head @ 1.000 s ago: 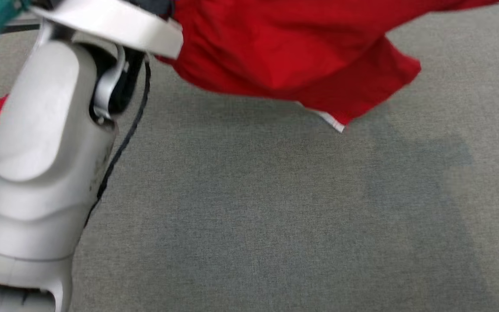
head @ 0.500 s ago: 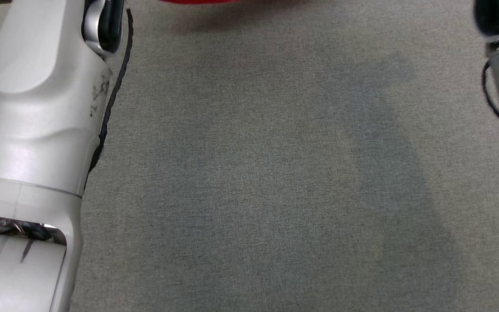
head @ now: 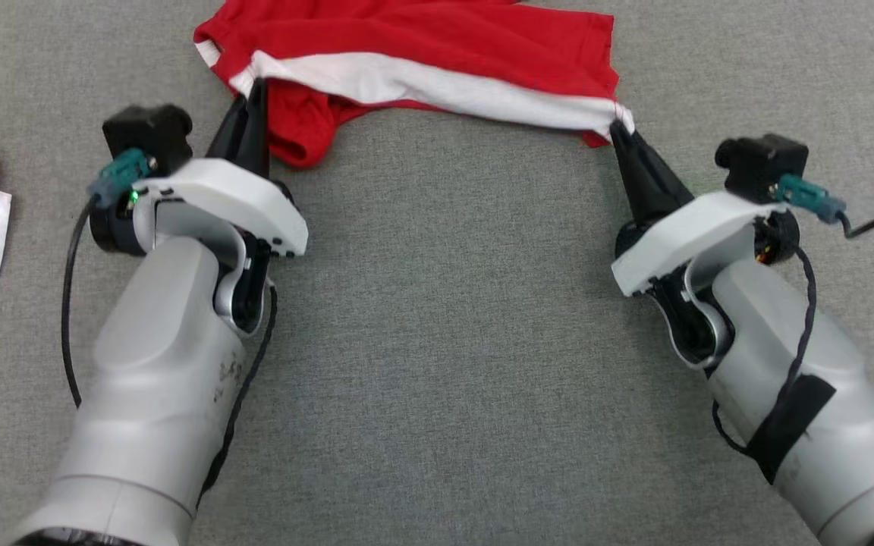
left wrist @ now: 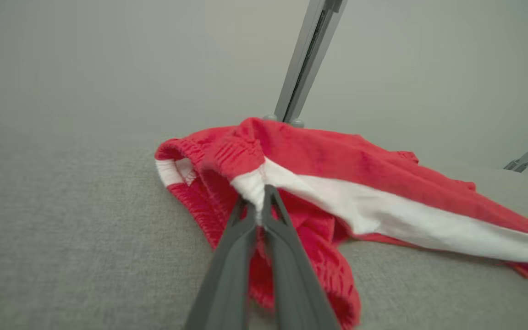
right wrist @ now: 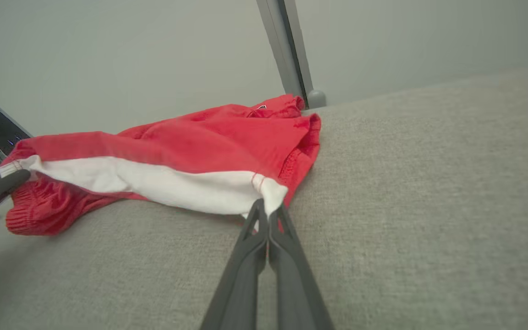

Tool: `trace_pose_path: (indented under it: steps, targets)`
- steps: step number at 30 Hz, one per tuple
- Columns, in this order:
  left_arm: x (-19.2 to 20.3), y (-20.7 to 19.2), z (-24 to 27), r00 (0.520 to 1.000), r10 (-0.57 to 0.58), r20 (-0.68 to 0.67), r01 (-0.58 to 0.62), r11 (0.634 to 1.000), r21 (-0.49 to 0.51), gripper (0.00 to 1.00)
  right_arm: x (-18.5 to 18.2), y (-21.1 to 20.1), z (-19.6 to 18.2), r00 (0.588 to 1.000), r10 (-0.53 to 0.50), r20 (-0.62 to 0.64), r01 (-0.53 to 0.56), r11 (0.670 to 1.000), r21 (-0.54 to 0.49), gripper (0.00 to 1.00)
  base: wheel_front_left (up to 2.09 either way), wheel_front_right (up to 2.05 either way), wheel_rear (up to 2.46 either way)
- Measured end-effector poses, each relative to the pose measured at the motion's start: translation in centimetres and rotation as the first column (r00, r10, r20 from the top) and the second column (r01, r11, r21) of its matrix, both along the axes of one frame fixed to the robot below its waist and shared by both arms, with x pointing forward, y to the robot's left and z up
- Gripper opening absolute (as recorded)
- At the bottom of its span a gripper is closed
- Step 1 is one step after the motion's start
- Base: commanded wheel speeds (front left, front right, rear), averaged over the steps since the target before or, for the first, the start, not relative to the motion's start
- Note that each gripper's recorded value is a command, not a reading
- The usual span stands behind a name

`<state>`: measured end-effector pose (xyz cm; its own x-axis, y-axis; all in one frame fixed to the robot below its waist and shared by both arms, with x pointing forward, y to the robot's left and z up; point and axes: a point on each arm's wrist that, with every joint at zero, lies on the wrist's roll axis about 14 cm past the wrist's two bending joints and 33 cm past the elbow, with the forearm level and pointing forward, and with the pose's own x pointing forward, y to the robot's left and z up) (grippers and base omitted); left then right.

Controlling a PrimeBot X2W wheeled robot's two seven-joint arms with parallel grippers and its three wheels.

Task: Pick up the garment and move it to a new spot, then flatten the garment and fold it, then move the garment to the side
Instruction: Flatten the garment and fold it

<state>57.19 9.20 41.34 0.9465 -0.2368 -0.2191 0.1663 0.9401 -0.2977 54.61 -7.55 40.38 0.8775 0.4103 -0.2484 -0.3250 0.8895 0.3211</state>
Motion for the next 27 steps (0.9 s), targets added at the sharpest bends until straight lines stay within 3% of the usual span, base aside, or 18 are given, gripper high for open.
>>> trace_pose_path:
  steps: [9,11,22,27]
  targets:
    - [-6.1,0.7,-1.4,0.999,0.040,-0.015,-0.041,0.998,-0.053,0.00,-6.3,-2.6,-1.1,0.996,-0.082,-0.031,0.084,0.992,0.097,0.00,0.00,0.00,0.00]
    - [-8.5,1.2,-0.9,0.998,0.058,-0.002,-0.058,0.997,-0.054,0.00,-9.1,-3.4,-1.3,0.994,-0.106,-0.038,0.109,0.988,0.104,0.00,0.00,0.00,0.00]
    - [-18.3,1.3,-1.1,0.998,0.050,-0.022,-0.051,0.999,-0.018,0.00,-18.2,-4.7,0.1,0.994,-0.112,-0.017,0.113,0.991,0.065,0.00,0.00,0.00,0.00]
    - [-21.8,2.7,-1.0,0.992,0.117,-0.043,-0.119,0.992,-0.040,0.00,-21.2,-6.3,0.9,0.987,-0.158,-0.024,0.159,0.986,0.044,0.00,0.00,0.00,0.00]
